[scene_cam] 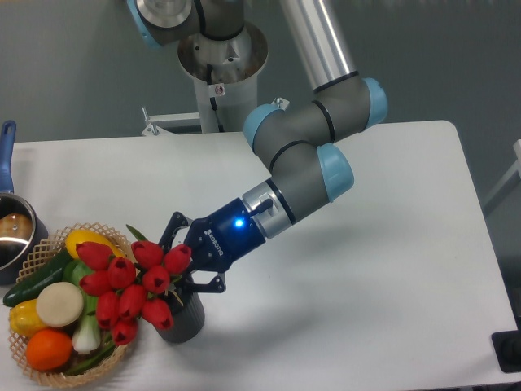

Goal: Insert the flowers into the vase
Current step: 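Lower the tulip stems into the dark grey vase opening, then open the gripper to release the tulips in the vase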

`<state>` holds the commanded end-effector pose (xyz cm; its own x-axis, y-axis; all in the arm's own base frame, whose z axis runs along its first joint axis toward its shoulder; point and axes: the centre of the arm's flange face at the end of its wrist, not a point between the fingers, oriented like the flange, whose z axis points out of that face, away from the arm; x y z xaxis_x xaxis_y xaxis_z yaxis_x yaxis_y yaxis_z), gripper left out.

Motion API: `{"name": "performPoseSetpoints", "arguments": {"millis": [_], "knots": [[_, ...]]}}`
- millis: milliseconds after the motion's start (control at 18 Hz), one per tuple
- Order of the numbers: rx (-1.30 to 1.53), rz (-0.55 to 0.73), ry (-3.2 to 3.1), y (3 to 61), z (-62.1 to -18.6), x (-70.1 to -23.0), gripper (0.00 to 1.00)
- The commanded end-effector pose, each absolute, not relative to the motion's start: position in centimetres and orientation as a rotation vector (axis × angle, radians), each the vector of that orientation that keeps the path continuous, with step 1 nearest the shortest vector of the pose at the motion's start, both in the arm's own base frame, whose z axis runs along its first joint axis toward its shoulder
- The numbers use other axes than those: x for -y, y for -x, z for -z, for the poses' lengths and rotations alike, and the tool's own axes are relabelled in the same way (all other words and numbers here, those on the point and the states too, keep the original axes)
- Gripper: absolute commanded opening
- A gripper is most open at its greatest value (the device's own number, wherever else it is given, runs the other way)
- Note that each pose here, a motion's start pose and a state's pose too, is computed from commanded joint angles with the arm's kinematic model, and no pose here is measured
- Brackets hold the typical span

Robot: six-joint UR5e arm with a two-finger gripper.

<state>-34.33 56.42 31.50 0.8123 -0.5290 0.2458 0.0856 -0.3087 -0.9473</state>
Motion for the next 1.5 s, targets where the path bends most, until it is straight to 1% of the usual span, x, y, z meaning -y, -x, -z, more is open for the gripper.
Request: {"name": "performPoseSetpoints", "arguments": {"millis": [167, 389, 444, 500, 667, 778, 1222, 1500], "knots": [[-0.355, 0.63, 1.79, 33.9, -30.6, -56.2, 0.13], [-0.362, 0.628, 1.794, 33.4, -29.7, -55.7, 0.32], [-0.357, 0.631, 1.795, 33.3, -29.5, -55.5, 0.39], [-0.354, 0.635, 1.796, 33.2, -29.3, -55.4, 0.51], [-0.355, 0.631, 1.801, 32.8, -29.5, -54.9, 0.74], [-0.354, 0.623, 1.812, 32.6, -29.7, -54.5, 1.0], [-0.324, 0.571, 1.851, 34.2, -30.2, -52.6, 1.0], [-0.271, 0.498, 1.856, 36.2, -32.4, -48.9, 1.0]]}}
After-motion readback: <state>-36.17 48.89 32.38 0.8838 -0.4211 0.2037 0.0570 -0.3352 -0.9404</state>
